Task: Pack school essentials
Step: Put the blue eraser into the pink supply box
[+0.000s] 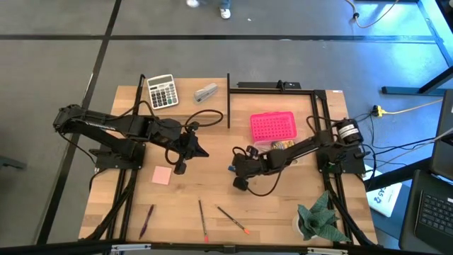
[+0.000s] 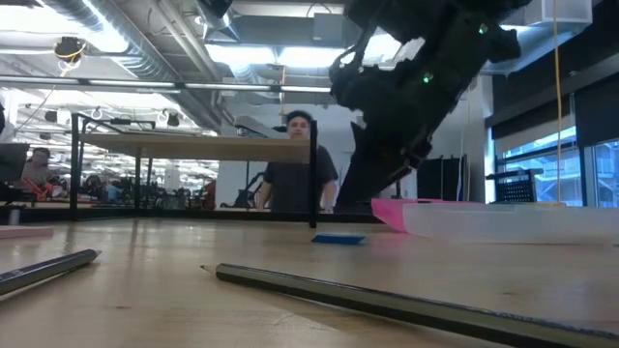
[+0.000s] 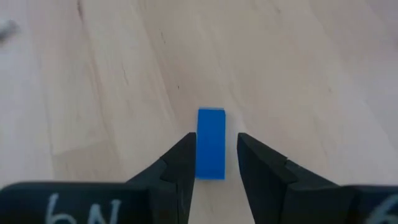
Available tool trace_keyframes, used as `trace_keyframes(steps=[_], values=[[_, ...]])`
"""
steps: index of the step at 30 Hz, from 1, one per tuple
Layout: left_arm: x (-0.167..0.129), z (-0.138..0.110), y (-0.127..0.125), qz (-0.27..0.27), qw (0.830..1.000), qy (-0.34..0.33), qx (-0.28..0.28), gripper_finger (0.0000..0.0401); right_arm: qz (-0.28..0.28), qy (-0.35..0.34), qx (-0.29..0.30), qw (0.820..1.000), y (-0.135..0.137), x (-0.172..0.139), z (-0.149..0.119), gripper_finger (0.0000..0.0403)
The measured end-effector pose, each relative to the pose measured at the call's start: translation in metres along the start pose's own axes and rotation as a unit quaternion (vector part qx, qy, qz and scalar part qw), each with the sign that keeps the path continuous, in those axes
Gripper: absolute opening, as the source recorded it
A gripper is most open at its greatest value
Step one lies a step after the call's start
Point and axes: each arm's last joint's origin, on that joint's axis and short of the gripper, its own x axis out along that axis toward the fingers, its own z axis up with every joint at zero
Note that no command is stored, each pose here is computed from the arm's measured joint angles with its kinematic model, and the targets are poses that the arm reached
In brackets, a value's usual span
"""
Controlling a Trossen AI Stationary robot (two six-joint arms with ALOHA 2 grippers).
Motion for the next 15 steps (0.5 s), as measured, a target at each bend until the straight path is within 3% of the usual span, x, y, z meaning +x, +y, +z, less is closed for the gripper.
trace_keyframes(steps=[15], values=[[0.000,0.000,0.000,0.000,1.000,-0.001,0.000,0.0000,-0.013,0.011,-0.005,1.000,-0.015,-0.057,0.012,0.0119]])
